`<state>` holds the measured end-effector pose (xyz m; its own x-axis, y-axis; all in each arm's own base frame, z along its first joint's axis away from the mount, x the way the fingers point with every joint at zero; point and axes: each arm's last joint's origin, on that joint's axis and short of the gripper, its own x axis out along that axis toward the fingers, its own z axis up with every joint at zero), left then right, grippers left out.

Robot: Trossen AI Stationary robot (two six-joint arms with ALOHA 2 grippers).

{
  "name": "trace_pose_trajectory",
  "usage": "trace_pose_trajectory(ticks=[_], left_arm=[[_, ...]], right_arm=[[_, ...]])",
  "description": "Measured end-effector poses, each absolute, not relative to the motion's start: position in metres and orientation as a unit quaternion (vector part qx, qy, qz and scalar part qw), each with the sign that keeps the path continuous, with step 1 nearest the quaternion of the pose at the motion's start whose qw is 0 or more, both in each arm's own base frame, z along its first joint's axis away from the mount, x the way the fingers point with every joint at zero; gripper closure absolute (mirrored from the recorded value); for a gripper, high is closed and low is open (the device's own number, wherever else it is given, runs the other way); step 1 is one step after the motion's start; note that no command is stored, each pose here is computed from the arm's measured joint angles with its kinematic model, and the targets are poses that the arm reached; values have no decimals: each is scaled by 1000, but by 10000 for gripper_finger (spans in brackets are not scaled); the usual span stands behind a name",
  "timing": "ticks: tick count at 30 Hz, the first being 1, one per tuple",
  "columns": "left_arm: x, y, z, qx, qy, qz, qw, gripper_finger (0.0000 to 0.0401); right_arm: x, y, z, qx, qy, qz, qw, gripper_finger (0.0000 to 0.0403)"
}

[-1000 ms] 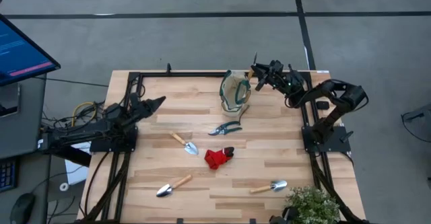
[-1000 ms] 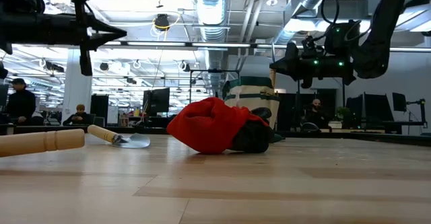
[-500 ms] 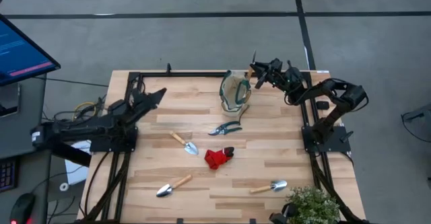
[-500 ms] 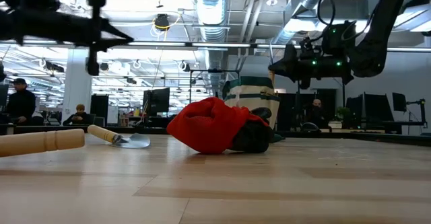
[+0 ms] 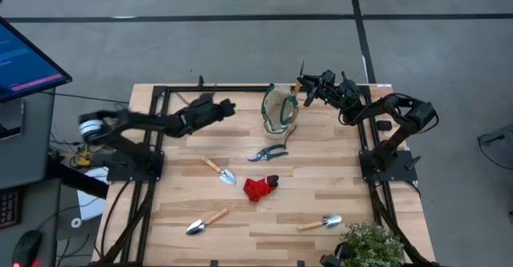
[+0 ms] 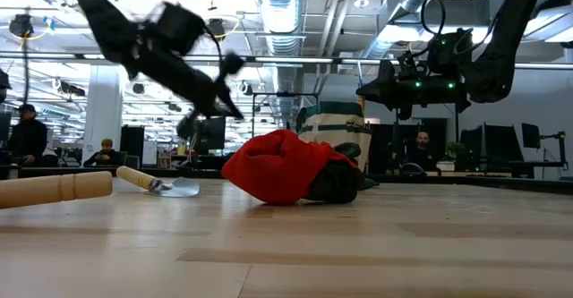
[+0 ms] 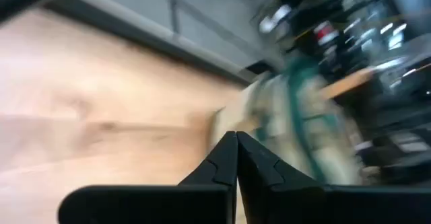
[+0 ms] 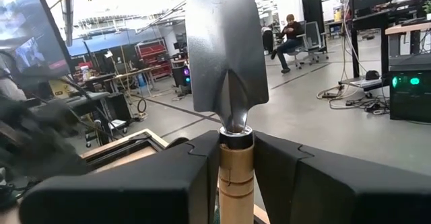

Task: Pick & Place Garden tools in Gardening bag
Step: Put the trowel into the side pocket of the gardening bag

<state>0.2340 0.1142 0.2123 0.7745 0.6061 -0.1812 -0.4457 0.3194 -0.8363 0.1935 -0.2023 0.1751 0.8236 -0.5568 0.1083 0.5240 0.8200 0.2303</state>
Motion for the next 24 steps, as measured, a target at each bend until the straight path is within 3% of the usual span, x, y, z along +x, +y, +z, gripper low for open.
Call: trace_pose_trajectory(ticks=[11,24], left_arm=[[276,154,213,-458,-59,295,837,398],[303,159,221,-444,-49,256,857,398]], right_arm=[[196,-200,174,96,-81,-277,953,339],[197,-198,176,95,-91,-272,953,339]])
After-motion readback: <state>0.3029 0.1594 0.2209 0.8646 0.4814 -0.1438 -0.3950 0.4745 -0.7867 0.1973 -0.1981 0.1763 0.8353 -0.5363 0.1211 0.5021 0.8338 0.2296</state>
